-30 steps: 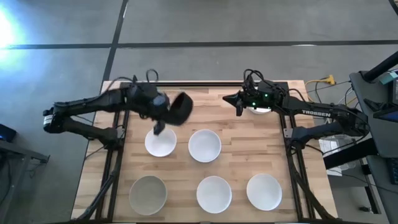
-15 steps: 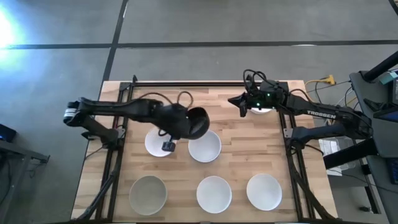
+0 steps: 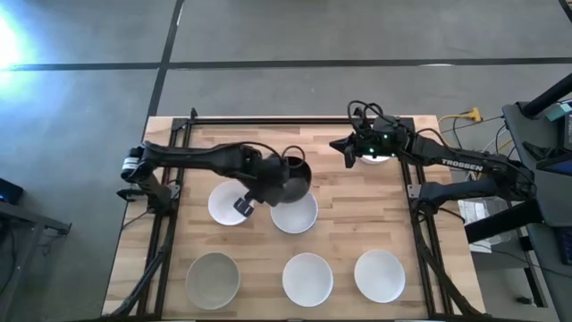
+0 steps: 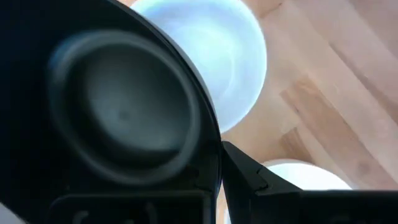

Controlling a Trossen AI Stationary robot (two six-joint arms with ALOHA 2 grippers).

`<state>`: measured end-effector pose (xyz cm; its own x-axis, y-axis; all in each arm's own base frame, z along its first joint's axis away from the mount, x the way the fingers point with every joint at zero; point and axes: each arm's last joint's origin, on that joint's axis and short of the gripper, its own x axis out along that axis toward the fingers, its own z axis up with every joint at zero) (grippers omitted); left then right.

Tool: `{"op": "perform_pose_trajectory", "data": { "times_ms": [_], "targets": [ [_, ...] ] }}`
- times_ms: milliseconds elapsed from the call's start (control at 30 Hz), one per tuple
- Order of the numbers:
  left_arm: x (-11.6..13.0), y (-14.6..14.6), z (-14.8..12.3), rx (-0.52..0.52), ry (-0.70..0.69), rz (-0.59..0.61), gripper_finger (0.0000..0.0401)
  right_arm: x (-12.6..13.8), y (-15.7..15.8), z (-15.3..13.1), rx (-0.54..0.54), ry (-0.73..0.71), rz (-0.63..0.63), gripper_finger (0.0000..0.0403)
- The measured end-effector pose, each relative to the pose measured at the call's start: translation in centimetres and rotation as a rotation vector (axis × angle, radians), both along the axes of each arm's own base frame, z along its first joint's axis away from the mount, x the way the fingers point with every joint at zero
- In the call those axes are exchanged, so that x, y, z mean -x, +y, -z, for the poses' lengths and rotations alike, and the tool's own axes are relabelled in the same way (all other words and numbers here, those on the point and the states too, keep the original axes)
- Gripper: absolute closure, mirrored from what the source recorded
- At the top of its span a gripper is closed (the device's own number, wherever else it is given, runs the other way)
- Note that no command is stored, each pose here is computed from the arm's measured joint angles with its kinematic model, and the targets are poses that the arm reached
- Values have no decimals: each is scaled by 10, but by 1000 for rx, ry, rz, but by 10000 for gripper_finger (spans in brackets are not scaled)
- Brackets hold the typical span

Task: Nest bowls inside each other
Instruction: Stack the black bowl on top of the white bowl

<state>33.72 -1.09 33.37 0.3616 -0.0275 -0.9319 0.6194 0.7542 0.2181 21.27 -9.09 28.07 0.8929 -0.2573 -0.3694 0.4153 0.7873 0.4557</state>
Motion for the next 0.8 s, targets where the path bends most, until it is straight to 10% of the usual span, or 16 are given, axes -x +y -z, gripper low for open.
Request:
{"op": "perform_pose_trajectory", "data": {
  "times_ms": [633, 800],
  "targets": [
    [-30, -26, 43, -300, 131, 196, 401, 5, -3, 19, -54, 36, 86, 394],
    [-33, -28, 39, -245, 94, 204, 401, 5, -3, 19, -58, 34, 84, 394]
  ]
}}
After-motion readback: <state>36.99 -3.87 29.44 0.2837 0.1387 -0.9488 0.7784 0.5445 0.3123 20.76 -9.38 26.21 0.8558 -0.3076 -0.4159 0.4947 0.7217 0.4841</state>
